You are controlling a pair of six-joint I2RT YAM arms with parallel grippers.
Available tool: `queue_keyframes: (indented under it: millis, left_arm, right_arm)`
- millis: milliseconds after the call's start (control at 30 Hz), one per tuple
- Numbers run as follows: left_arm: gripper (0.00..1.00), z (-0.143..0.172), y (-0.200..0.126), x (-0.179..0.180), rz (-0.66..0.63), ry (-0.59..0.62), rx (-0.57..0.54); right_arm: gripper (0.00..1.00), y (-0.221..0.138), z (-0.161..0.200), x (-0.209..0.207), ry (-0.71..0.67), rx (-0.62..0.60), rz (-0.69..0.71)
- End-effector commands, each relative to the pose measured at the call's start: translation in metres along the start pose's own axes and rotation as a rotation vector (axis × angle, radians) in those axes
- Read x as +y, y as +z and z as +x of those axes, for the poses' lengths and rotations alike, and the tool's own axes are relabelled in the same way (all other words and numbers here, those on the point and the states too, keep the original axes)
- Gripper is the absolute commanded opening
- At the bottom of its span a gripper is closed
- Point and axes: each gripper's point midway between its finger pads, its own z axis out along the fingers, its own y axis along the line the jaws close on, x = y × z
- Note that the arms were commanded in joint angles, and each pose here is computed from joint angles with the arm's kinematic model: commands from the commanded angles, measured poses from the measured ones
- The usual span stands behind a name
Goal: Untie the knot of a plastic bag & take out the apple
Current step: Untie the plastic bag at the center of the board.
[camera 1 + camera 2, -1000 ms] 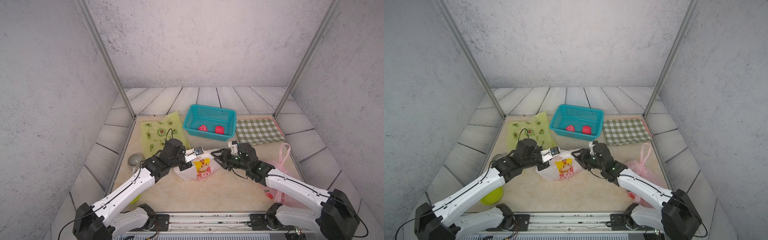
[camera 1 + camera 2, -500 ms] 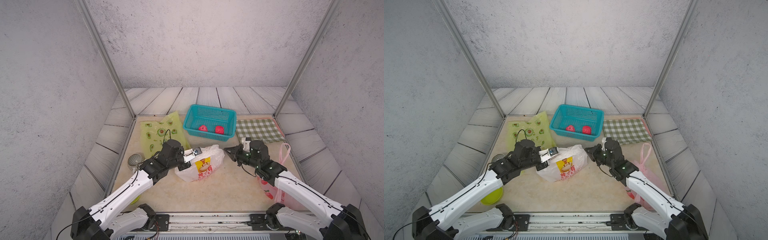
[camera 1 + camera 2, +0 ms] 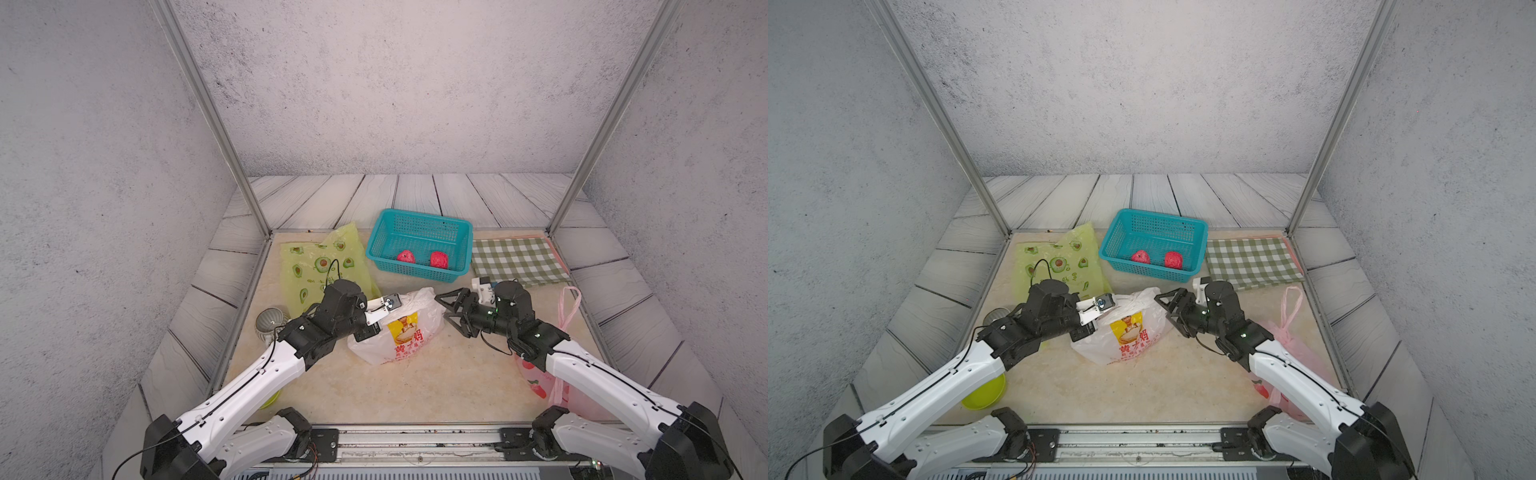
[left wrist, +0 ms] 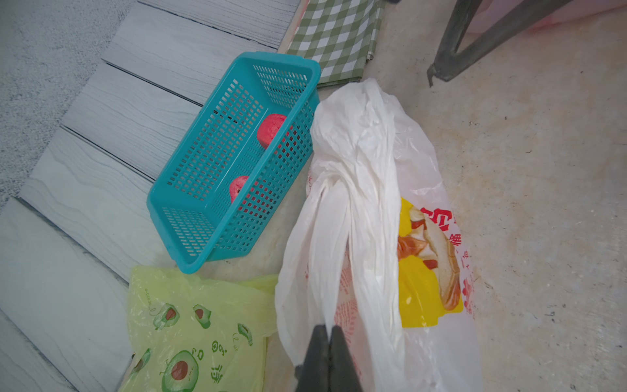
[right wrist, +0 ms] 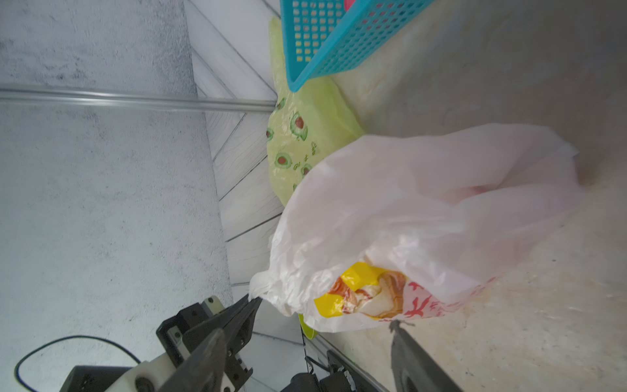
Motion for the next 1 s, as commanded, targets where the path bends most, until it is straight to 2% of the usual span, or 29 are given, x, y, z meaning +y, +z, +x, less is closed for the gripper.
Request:
queue_keyframes:
  millis: [0,233,300,333,433,467,500,533,667,833,967]
  left_arm:
    - [0.0,-0.003,0.001,-0.001,0.013,-0.018,-0.023]
    - [0.0,-0.005,0.001,-0.005,0.033,-0.02,-0.038]
    - [0.0,-0.007,0.001,-0.006,0.037,-0.019,-0.046]
    - [0.0,-0.007,0.001,-0.007,0.039,-0.019,-0.049]
    - [0.0,-0.005,0.0,-0.007,0.037,-0.017,-0.044]
    - [0.0,-0.003,0.0,-0.005,0.024,-0.019,-0.031]
    - [0.0,0.002,0.001,-0.001,0.0,-0.023,-0.003]
    - [0.0,0.008,0.001,0.005,-0.03,-0.024,0.033]
    - [0.0,0.021,-0.009,0.035,-0.175,-0.068,0.118]
    - [0.0,0.02,-0.038,0.073,-0.315,-0.159,0.058]
    - [0.0,0.019,-0.061,0.094,-0.385,-0.212,0.019]
  right_arm:
    - [0.77,0.011,0.01,0.025,-0.032,0.042,-0.062]
    - [0.73,0.045,0.011,0.032,0.015,0.072,-0.063]
    - [0.68,0.053,0.011,0.031,0.035,0.081,-0.058]
    - [0.61,0.057,0.01,0.03,0.045,0.079,-0.061]
    - [0.21,0.057,0.007,0.036,0.04,0.063,-0.094]
    - [0.11,0.055,0.004,0.036,0.037,0.051,-0.094]
    - [0.03,0.049,0.001,0.038,0.028,0.037,-0.091]
    - [0.0,0.042,-0.003,0.04,0.017,0.021,-0.086]
    - [0.0,0.004,-0.032,0.028,0.031,-0.083,-0.054]
    - [0.0,-0.046,-0.07,-0.003,0.112,-0.222,-0.013]
    - [0.0,-0.067,-0.087,-0.019,0.161,-0.279,0.0]
